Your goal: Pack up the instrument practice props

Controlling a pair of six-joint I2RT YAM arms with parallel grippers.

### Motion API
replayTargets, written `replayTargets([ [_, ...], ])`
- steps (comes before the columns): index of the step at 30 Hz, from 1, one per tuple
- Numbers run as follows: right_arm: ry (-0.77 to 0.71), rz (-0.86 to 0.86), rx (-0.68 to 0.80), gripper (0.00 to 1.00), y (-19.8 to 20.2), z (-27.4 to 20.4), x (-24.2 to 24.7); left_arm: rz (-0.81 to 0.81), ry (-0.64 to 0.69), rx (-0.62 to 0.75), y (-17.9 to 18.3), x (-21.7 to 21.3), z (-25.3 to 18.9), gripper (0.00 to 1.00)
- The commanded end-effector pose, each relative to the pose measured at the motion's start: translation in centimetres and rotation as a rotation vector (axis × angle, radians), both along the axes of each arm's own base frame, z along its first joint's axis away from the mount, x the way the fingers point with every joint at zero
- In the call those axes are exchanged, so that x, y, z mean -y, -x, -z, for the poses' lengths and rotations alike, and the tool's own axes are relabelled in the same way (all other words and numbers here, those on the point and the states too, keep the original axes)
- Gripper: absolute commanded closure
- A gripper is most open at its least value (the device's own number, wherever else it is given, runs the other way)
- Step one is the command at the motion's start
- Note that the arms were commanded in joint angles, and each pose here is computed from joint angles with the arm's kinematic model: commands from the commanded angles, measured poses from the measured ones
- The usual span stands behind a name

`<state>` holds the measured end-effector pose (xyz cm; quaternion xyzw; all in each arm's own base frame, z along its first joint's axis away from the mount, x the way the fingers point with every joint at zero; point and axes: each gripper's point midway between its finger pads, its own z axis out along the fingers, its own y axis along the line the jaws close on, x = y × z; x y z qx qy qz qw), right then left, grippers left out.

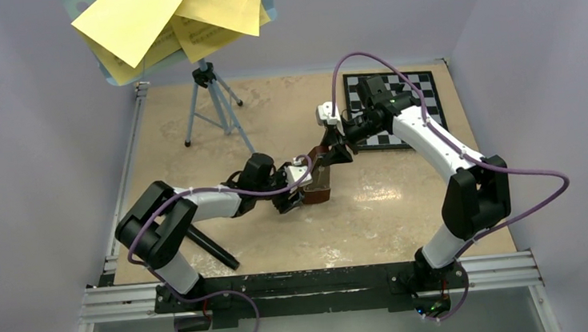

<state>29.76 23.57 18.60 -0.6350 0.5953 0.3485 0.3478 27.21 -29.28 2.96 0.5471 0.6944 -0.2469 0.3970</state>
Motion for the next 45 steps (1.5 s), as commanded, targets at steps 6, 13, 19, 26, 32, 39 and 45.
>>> replayTargets([
  [6, 0.169, 0.069, -0.073, 1.0, 0.1, 3.8, 2.3, -0.049, 0.025, 0.1, -2.1, 0.9, -1.9, 0.28],
  [13, 0.174, 0.068, -0.078, 1.0, 0.0, 3.9, 2.3, -0.029, 0.045, 0.118, -2.0, 1.2, -2.5, 0.43],
  [19, 0.174, 0.064, -0.08, 1.0, 0.1, 3.8, 2.2, -0.123, 0.006, 0.115, -3.0, 0.0, -2.1, 0.27],
  [26, 0.173, 0.071, -0.068, 1.0, 0.9, 1.5, 2.5, -0.142, 0.059, 0.085, -0.7, -1.4, -4.3, 0.01],
  [32, 0.225, 0.098, -0.013, 1.0, 2.5, -1.7, 4.4, -0.121, 0.103, 0.062, 0.9, -1.7, -7.7, 0.01],
  [39, 0.294, 0.154, 0.034, 1.0, 4.2, -2.9, 7.2, -0.176, 0.057, 0.098, -1.0, -2.9, -9.4, 0.01],
  [45, 0.375, 0.227, 0.108, 1.0, 4.8, -3.0, 12.5, -0.156, 0.044, 0.151, -1.5, -4.0, -10.4, 0.01],
])
